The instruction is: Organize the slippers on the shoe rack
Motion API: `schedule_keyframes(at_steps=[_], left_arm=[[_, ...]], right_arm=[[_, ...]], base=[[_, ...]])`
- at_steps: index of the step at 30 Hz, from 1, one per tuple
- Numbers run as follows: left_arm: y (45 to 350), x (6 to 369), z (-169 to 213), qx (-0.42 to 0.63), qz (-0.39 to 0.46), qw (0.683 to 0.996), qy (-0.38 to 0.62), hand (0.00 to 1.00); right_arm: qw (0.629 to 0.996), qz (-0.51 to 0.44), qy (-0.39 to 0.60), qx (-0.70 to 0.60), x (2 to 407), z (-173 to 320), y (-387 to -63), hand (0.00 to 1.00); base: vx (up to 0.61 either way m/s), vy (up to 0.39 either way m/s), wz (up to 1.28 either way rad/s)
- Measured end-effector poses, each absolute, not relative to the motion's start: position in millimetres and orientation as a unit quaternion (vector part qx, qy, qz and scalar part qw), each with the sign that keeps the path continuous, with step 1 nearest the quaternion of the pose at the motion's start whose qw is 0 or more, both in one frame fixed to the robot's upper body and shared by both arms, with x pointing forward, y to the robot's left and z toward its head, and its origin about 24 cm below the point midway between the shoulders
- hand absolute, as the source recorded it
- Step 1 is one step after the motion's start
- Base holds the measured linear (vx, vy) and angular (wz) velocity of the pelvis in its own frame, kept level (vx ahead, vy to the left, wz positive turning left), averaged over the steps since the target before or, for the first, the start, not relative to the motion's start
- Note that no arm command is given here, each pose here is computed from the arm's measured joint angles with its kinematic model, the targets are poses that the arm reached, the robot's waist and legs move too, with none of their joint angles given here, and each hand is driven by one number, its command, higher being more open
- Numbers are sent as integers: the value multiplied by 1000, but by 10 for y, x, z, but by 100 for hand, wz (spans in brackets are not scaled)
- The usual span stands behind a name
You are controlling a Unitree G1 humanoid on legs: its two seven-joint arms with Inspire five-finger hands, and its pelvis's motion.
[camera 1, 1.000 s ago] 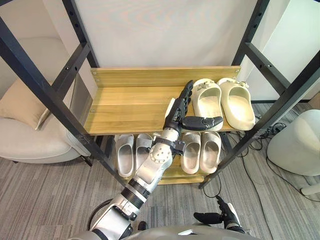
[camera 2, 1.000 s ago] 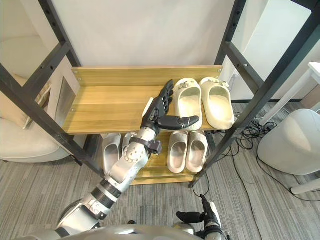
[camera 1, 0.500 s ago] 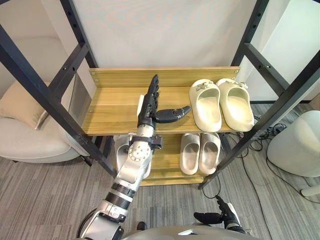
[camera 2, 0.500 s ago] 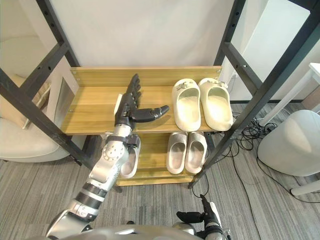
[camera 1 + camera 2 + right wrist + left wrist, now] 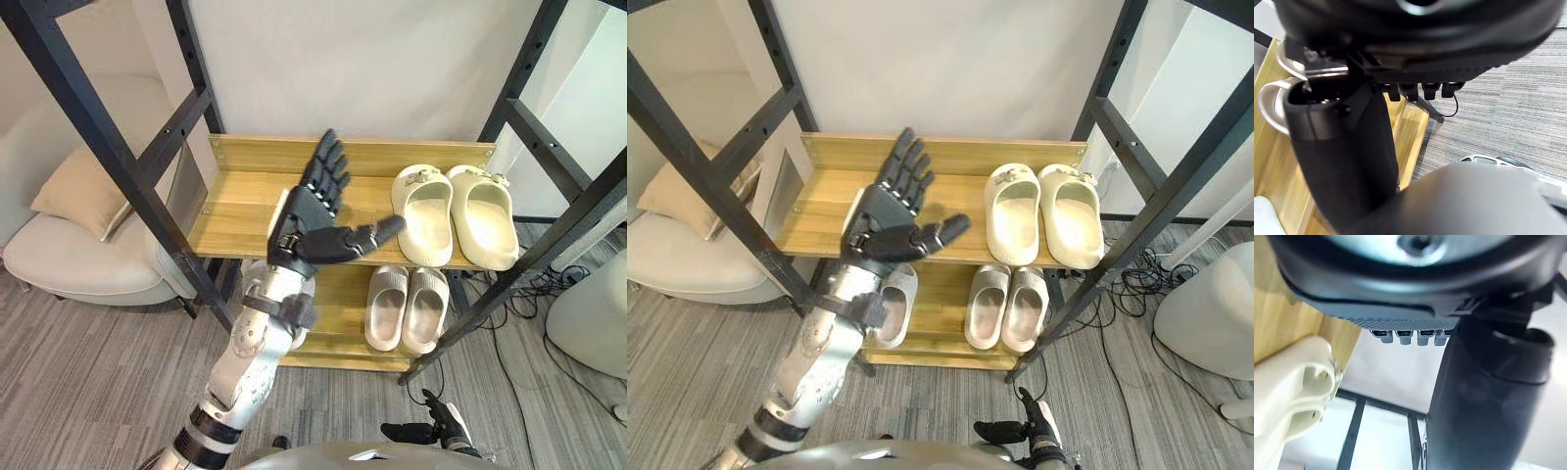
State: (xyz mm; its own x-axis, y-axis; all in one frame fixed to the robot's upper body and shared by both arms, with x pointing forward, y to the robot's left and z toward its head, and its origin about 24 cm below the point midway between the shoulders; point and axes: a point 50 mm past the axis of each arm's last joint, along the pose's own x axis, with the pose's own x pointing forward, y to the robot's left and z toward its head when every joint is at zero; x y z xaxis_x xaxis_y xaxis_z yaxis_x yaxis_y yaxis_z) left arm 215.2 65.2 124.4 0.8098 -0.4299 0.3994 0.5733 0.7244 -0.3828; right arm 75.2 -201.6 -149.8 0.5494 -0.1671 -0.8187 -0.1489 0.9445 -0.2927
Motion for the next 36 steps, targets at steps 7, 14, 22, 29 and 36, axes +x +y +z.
schedule_keyframes(at_steps=[7,14,22,29,36], left_arm=[[381,1855,1081,-292,-371,877,-85,100],[337,1576,483,-279,-401,871,58,100],[614,1262,-306,-190,-362,884,226,100],[749,1158,-632,-112,-355,885,280,100],[1172,1197,-1015,-21,-225,911,344,100]], right_arm=[[859,0,482,-175,714,-1508,-2068,100],[855,15,483,-187,705,-1515,-2062,100],[855,17,482,-190,724,-1517,-2061,100],[855,20,481,-192,753,-1521,-2055,100],[858,21,477,-188,798,-1518,-2023,100]], base=[[0,0,0],[-4,-3,0],[-9,-5,0],[0,0,0],[0,0,0]])
